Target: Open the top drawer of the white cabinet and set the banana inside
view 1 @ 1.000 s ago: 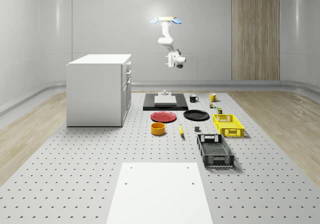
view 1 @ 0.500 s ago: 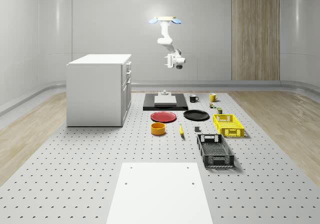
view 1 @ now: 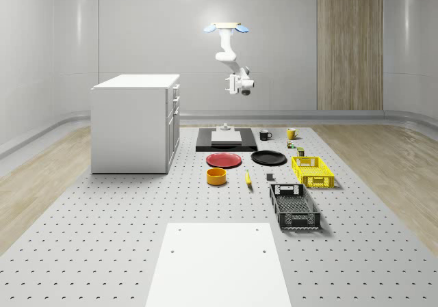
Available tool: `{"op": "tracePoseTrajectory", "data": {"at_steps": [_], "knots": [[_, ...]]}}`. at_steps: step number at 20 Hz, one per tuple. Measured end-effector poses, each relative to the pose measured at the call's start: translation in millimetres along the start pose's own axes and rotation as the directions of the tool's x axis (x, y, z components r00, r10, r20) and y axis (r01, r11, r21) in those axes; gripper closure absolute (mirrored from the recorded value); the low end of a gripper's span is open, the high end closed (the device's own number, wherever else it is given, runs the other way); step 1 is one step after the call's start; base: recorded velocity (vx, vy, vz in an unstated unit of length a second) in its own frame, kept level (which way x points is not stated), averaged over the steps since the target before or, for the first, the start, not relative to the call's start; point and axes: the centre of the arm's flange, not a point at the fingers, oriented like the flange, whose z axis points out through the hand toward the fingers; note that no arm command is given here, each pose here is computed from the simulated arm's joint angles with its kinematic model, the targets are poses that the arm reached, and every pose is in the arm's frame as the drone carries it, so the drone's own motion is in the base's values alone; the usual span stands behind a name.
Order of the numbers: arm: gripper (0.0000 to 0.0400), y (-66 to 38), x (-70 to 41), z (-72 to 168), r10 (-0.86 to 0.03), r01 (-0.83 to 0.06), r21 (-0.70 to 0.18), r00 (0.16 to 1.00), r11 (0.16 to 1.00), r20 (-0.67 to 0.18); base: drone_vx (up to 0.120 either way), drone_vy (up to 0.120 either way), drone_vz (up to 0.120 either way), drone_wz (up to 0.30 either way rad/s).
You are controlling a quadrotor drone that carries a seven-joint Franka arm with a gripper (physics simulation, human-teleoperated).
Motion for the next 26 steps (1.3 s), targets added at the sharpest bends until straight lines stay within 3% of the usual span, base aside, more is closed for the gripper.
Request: {"op": "tracePoseTrajectory", "data": {"at_steps": [13, 26], "knots": [[0.0000, 0.0, 0.0, 0.0, 0.000, 0.000, 0.000, 1.000, 1.000, 0.000, 0.120, -0.003, 0.000, 0.000], [0.0000, 0.0, 0.1, -0.1, 0.000, 0.000, 0.000, 1.000, 1.000, 0.000, 0.120, -0.120, 0.000, 0.000]]}}
